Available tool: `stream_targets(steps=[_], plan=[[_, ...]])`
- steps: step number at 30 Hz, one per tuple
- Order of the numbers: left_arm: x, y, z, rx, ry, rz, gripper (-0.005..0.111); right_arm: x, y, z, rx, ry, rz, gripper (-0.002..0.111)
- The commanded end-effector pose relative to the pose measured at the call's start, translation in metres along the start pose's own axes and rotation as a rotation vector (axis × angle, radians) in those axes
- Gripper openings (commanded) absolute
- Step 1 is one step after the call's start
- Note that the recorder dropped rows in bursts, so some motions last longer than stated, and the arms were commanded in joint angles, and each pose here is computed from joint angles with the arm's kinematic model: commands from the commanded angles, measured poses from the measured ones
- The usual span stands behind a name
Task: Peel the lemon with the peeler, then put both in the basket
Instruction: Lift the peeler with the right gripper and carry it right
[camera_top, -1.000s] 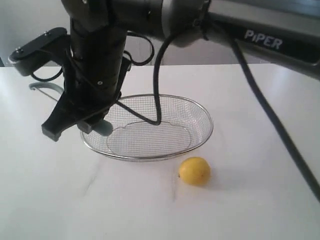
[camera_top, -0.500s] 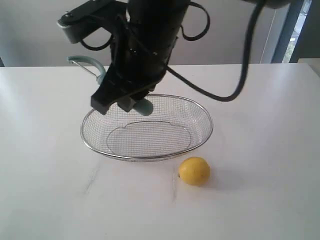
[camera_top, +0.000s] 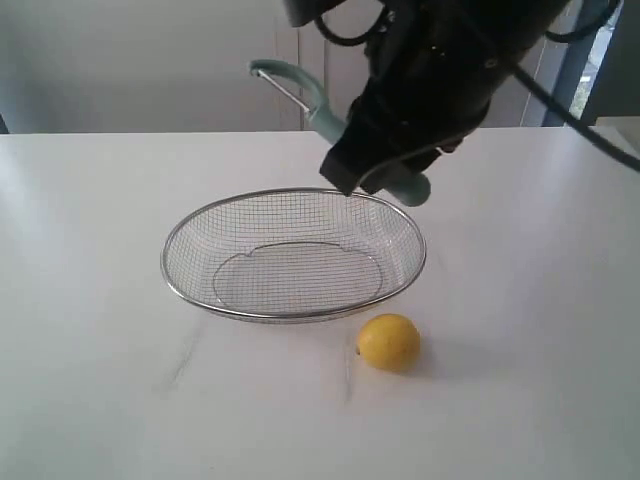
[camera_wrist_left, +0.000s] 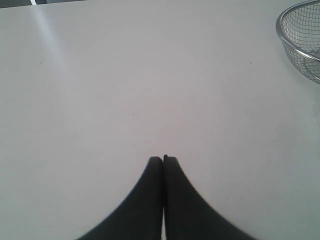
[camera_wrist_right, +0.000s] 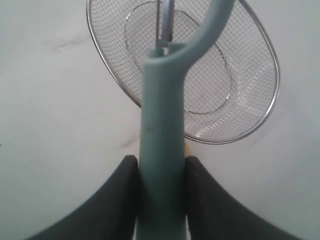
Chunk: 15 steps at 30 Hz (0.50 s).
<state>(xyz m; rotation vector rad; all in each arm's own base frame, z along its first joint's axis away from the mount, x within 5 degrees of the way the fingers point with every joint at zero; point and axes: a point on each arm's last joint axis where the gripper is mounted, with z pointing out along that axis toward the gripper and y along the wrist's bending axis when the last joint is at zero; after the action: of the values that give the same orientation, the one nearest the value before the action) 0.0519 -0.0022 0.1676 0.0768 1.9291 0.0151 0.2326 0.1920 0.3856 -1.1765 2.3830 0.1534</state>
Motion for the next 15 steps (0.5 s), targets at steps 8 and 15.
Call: stream_targets(steps=[8,15], plan=[[0.001,0.000,0.000,0.006,0.002,0.003,0.000,0.061,-0.015,-0.051,0.102,-0.061,0.081,0.000],[0.001,0.000,0.000,0.006,0.002,0.003,0.000,0.107,-0.022,-0.049,0.160,0.004,0.136,0.000]])
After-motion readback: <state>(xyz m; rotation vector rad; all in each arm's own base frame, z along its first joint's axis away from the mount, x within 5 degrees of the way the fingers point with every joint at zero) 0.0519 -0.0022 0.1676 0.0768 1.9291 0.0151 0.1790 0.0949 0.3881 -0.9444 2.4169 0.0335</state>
